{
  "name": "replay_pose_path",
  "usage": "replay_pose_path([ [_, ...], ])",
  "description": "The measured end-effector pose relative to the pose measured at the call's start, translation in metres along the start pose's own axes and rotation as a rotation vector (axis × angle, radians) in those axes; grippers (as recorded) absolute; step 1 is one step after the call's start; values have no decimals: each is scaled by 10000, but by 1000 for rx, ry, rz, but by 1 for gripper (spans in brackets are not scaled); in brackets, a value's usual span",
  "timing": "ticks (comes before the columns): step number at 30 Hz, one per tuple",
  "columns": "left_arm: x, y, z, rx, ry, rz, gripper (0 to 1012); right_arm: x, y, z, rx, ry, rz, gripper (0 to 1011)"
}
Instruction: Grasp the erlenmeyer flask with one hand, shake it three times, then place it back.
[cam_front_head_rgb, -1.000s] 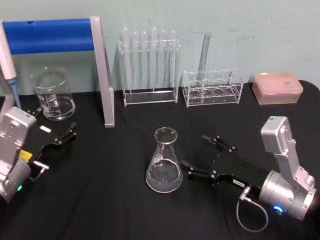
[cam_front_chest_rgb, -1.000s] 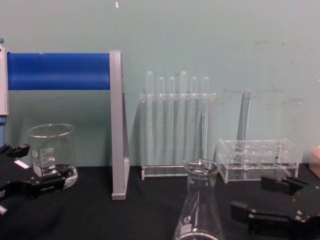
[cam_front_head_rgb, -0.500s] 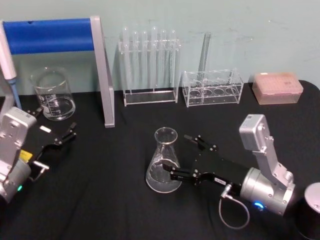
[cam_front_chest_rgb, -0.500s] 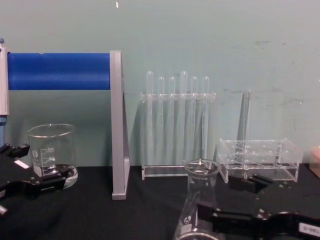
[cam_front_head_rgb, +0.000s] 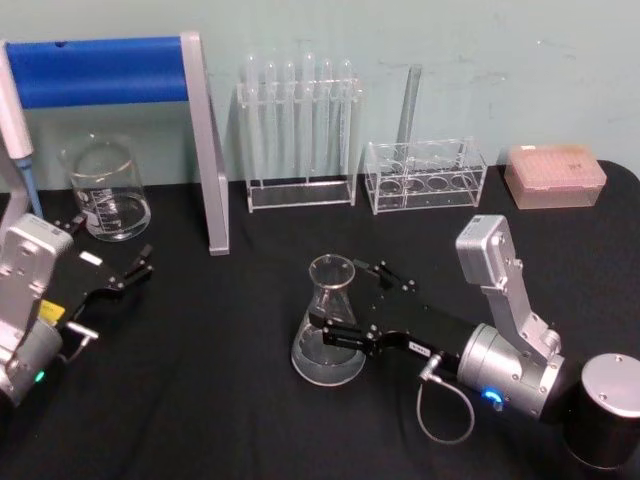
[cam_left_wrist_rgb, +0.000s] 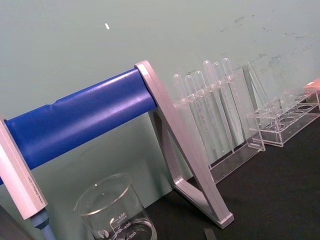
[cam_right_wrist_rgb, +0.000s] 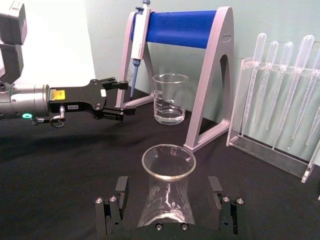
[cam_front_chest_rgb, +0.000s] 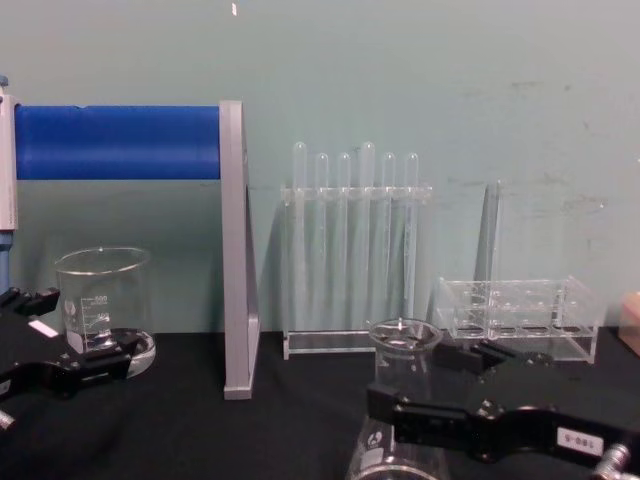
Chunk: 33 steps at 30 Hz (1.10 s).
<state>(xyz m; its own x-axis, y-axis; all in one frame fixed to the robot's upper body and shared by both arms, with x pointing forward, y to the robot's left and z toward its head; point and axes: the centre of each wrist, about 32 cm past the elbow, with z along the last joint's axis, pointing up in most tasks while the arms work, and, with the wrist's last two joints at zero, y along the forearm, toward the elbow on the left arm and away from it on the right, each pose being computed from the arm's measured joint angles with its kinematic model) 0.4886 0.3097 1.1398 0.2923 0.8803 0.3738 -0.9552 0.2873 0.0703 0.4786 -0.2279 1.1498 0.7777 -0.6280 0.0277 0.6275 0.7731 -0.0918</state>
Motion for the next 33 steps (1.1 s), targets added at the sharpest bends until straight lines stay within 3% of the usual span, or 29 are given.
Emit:
replay_pose_path([
  [16,0,0,0,0,0,0,1001,10,143,-19,1,19,-18,1000],
  [33,0,0,0,0,0,0,1001,-2,175,-31,14,26,-29,1000],
])
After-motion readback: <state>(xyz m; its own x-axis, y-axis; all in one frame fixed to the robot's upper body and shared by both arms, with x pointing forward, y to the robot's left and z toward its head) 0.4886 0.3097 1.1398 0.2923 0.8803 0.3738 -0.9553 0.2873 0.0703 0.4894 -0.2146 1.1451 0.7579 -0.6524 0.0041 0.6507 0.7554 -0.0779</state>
